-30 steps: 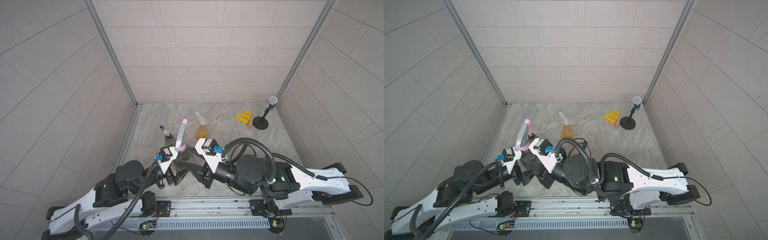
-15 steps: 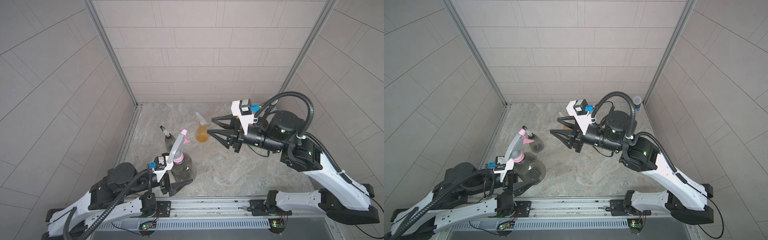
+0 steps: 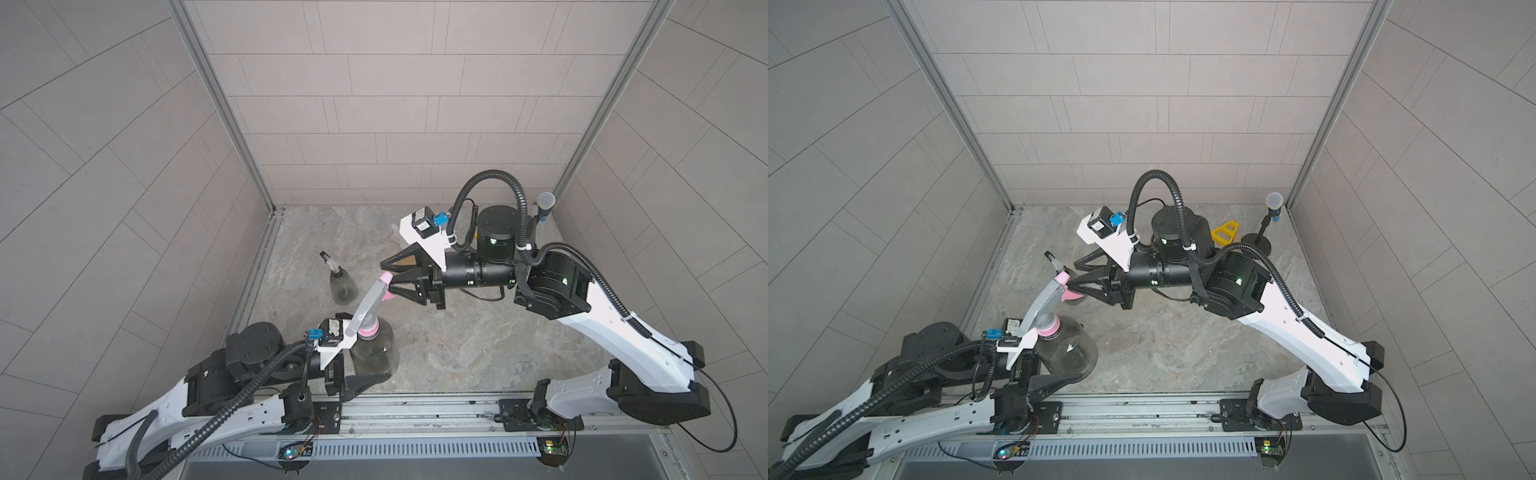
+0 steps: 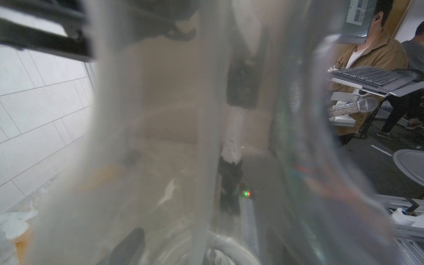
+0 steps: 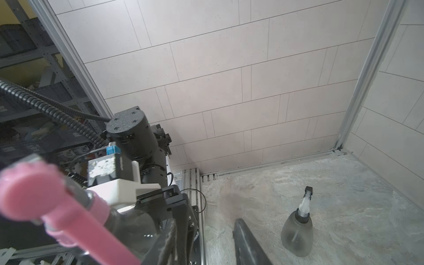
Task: Attach spray nozzles to spray bottles
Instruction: Screw the spray nozzle on the spray bottle.
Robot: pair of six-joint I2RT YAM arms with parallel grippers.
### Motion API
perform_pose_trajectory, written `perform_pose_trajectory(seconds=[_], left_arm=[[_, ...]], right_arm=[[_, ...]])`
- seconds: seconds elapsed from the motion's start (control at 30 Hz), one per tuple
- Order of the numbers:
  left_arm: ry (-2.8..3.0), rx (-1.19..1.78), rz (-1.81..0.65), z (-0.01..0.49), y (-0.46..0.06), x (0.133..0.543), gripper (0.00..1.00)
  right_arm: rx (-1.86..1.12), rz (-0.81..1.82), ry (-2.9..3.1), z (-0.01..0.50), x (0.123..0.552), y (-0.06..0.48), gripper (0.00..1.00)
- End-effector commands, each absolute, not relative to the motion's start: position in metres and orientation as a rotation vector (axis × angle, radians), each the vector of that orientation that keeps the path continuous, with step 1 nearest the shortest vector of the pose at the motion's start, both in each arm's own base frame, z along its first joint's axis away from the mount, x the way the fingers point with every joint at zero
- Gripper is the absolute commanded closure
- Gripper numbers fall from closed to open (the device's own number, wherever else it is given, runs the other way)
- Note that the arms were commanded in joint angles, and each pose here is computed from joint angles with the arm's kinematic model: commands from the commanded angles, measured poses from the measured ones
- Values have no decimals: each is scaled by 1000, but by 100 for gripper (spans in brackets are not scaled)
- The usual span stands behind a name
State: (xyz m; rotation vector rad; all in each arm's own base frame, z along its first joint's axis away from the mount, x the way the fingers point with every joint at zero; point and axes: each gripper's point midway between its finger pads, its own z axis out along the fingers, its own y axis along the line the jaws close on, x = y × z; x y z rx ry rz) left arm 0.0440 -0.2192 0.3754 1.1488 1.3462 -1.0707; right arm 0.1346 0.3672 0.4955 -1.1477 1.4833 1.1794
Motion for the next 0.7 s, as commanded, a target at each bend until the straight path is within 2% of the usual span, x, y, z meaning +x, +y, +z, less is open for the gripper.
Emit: perform_pose_trajectory(seconds=[0.0,0.2,0.47,0.67], left_arm=[[1325,1131,-1083,384,-219,44,100],[1339,1110,-1051,385,-218,50,100],[1348,1098,-1018,386,-222,57,100],[1331,1121,-1027,389,-219,52,100]], right_arm=[[-1164,1136,1411,512,119,350,58],[-1193,1086,1379,514,97,338,59],[-1395,1061,1306,489,25,355,56],[-1352,1045,1280,488,23,337,54]])
